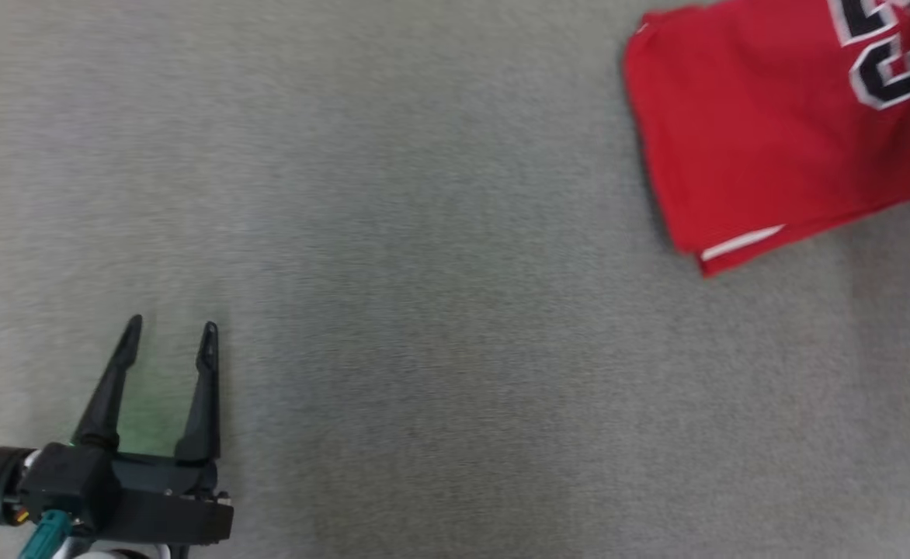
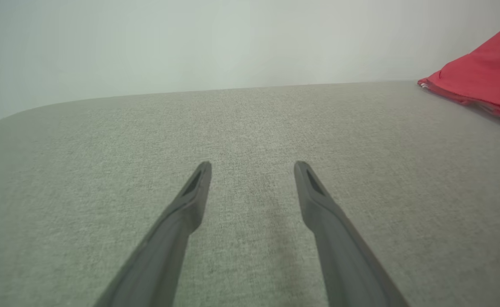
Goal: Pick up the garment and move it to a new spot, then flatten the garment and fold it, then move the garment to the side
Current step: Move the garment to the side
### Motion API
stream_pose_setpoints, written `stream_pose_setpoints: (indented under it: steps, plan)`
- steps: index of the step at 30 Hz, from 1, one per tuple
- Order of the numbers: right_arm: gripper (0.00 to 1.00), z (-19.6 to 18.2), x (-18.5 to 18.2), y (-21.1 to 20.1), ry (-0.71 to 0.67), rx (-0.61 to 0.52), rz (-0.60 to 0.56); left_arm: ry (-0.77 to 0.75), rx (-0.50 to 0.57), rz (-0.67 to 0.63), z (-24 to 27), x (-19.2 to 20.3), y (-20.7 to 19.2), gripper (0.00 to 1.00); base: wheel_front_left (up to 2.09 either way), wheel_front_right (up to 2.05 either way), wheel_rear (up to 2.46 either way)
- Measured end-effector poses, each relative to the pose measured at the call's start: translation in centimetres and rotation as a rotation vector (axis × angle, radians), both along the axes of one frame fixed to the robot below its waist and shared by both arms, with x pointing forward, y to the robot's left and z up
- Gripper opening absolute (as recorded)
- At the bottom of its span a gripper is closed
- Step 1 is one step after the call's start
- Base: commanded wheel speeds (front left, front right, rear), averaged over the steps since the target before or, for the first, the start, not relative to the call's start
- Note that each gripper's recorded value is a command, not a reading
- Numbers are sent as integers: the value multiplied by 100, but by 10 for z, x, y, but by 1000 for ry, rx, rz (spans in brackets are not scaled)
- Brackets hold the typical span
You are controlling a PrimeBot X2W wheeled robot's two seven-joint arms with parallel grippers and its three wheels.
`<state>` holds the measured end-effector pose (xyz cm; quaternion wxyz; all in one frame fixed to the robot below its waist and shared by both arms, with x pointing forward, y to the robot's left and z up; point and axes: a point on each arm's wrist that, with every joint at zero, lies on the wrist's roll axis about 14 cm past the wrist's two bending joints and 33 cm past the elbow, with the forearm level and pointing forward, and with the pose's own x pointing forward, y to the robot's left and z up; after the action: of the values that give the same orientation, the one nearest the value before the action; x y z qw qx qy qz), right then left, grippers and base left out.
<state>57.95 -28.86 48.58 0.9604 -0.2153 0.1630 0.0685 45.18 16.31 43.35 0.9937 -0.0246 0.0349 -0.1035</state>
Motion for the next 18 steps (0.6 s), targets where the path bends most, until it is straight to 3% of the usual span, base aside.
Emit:
stream_pose_setpoints:
  steps: [11, 18]
  plan:
    - [0, 32, -27, -110, 39, -164, -209, 14, -17, -133, -26, 26, -42, 100, 0, 0, 0]
    - [0, 48, -33, -149, 62, -264, -281, 21, -23, -170, -38, 31, -52, 100, 0, 0, 0]
